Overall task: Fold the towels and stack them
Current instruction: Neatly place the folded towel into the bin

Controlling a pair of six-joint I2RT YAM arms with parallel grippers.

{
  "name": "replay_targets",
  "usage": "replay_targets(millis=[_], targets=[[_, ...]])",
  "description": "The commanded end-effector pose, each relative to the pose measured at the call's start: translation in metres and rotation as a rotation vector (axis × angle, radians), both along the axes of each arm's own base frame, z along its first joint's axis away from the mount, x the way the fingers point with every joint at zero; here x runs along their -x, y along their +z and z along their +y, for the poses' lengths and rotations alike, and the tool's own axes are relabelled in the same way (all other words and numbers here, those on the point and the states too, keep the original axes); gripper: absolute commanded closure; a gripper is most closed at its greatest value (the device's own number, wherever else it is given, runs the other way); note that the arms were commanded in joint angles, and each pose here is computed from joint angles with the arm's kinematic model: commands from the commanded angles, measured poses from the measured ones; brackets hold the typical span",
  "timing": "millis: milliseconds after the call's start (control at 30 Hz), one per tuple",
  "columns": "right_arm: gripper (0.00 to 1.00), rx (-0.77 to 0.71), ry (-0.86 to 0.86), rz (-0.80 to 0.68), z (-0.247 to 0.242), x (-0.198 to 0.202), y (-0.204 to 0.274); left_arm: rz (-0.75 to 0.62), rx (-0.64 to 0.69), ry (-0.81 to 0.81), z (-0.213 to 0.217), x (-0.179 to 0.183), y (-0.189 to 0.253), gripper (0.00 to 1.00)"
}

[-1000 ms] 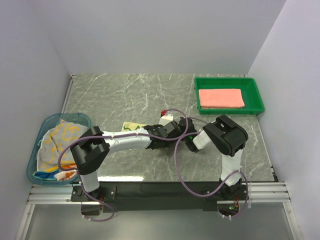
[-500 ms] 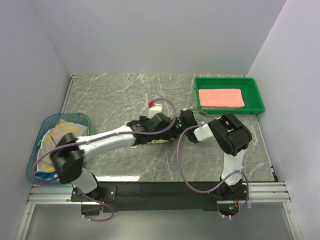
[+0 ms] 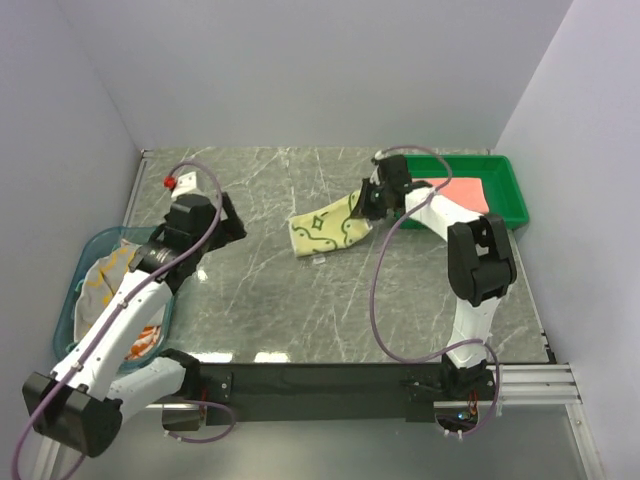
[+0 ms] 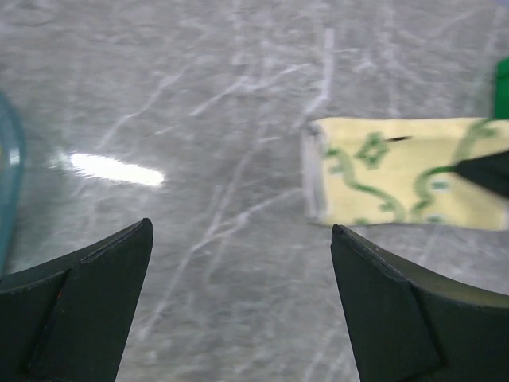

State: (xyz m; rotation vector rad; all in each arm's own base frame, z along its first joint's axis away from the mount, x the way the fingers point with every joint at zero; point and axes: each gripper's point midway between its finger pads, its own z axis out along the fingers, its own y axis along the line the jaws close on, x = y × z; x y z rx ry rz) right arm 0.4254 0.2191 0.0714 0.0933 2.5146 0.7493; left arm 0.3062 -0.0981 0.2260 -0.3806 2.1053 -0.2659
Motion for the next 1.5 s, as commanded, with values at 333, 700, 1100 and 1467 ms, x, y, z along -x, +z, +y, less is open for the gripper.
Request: replay_targets(millis=[333,700,1100,1467], targets=[[1.00,0.432,0.029,-0.085,-0.115,-0.056,0.062,0.136,0.011,-0.072,0.020,0.002,-0.059,0.01],[1.00,0.529,-0.039,-0.171,-0.189,-0.076,0.096,0.175,-0.008,-0.047,0.025,0.002,-0.070,0.01],[1.00,0.411,-0.138,-0.251,-0.221,-0.100,0.104,0.220,-0.008,-0.054,0.023,0.000,-0.084,0.00],[1.00,0.513,-0.063,-0.256,-0.242,-0.104,0.113,0.256,0.004,-0.065,0.020,-0.002,-0.094,0.01]])
